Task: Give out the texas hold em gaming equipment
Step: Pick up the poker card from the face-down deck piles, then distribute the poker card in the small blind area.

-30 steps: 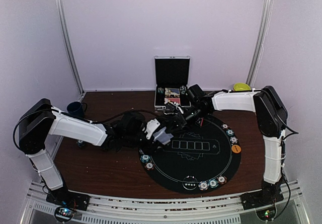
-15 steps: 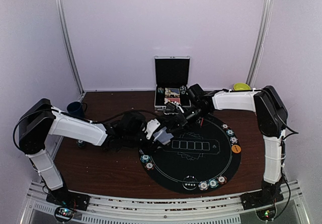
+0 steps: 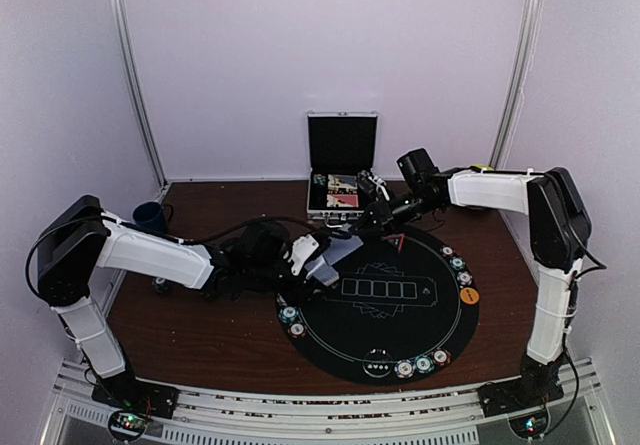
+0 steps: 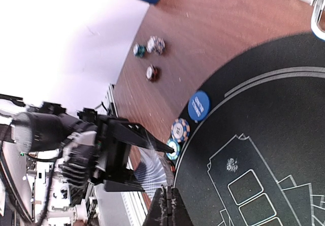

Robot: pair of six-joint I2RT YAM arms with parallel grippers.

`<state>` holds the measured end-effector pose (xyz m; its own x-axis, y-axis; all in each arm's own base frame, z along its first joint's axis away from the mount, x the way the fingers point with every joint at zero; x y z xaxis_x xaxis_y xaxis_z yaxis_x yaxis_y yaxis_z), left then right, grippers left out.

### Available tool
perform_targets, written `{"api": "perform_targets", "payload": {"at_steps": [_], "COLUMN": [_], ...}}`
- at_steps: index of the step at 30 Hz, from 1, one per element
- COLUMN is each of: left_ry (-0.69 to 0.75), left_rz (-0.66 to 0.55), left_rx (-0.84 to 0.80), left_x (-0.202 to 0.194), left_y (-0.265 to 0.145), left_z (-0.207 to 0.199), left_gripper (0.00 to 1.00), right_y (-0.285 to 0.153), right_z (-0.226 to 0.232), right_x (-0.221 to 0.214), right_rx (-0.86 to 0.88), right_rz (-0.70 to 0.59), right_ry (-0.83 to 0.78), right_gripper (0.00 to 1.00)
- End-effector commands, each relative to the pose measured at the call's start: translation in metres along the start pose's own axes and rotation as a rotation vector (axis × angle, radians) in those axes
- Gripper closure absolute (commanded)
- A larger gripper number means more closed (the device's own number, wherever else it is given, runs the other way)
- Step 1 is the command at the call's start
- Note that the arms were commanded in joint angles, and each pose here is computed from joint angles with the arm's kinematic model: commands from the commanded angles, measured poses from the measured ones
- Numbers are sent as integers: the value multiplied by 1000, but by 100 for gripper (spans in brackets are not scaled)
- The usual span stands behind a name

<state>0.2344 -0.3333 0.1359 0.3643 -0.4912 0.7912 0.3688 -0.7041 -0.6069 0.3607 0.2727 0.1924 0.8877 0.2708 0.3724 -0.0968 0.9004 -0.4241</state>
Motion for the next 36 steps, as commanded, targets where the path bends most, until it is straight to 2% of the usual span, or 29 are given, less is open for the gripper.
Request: {"api": "perform_targets", "payload": {"at_steps": [1,7,14,25,36], "left_ry": [21,-20,-94,-185,-188], "left_rz": [-70,-47,-23,8,14], "left_rx": [13,70,136,358,386], "left_x": [22,26,19,-2,-17], "left_y": [-5,-15,-27,-60,-69], "left_z": [-1,3,8,24,25], "left_gripper": [46,47,47,46,46], "right_y": [-22,-41,-37,26,82], "right_z": [18,11,-4,-39,-61], "right_x": [12,18,27,41,50], "right_rx": [12,-16,-61,-142,-188], "right_rz": [-86,-193,-297,-326,-296], "right_ry": [-48,-12,37,96,136], "right_gripper": [100,100,100,100,100]}}
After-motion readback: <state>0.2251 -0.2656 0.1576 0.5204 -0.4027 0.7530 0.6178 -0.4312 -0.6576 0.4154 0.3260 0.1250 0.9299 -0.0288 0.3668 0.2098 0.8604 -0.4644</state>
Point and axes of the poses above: each gripper's point midway between its finger pads, its own y axis out along the fingers, its own z axis along the line the jaws close on, x = y × z, the point moved 8 cm from there along -y, back along the fingers, and after that the axes turned 1 degree about y, right-handed, at the moved point
